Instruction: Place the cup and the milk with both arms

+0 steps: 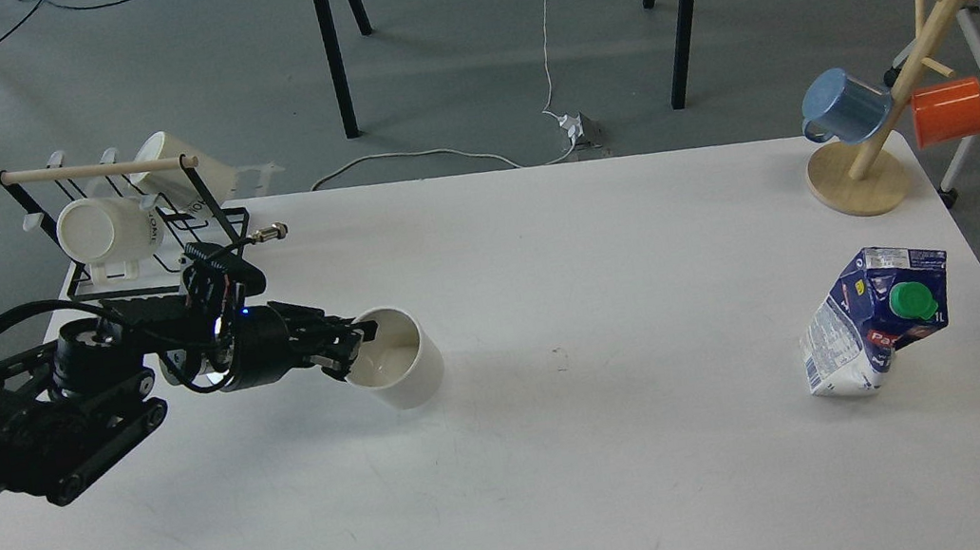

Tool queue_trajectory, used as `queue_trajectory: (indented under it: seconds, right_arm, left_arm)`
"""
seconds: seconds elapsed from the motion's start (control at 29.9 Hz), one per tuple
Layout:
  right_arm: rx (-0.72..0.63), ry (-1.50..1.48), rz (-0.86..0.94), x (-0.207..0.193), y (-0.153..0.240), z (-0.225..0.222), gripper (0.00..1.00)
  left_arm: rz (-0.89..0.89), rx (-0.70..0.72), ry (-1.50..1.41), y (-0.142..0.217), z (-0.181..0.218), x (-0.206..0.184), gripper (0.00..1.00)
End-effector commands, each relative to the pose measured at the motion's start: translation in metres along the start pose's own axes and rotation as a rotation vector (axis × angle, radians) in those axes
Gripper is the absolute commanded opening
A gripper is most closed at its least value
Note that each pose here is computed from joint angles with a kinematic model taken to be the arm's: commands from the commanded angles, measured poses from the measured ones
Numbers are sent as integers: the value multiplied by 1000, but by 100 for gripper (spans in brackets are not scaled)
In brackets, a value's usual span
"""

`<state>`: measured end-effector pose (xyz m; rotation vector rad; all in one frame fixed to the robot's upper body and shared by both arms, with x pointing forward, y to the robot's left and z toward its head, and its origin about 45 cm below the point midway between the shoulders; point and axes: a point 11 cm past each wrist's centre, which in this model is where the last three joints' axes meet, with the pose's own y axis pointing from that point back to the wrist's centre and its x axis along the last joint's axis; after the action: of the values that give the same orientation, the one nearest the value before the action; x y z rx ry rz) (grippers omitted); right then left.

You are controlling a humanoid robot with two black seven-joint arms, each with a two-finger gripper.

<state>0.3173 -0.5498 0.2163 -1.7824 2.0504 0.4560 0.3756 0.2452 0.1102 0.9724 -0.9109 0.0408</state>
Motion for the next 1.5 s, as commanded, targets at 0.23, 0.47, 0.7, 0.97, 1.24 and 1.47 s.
queue_trajectory:
  seconds: [0.23, 0.47, 0.7, 0.97, 1.24, 1.47]
  right_arm:
    - [3, 3, 1, 1, 0, -2, 97]
    - [-1, 2, 1, 0, 0, 0, 97]
    - [1, 11, 14, 5, 2, -2, 97]
    - [-8, 12, 20, 8, 5, 1, 97]
    - [3, -10, 32, 10, 6, 1, 97]
    - [-62, 1, 130, 42, 54, -10, 97]
  left_arm:
    - [-11, -59, 20, -26, 26, -6, 0]
    - [-11, -97, 25, -30, 38, -1, 0]
    - [-7, -160, 35, -37, 61, 5, 13]
    - [30, -210, 122, -36, 71, 12, 50]
    - [80, -221, 223, -30, 67, 22, 70]
    - [276, -373, 767, 21, 33, 73, 81]
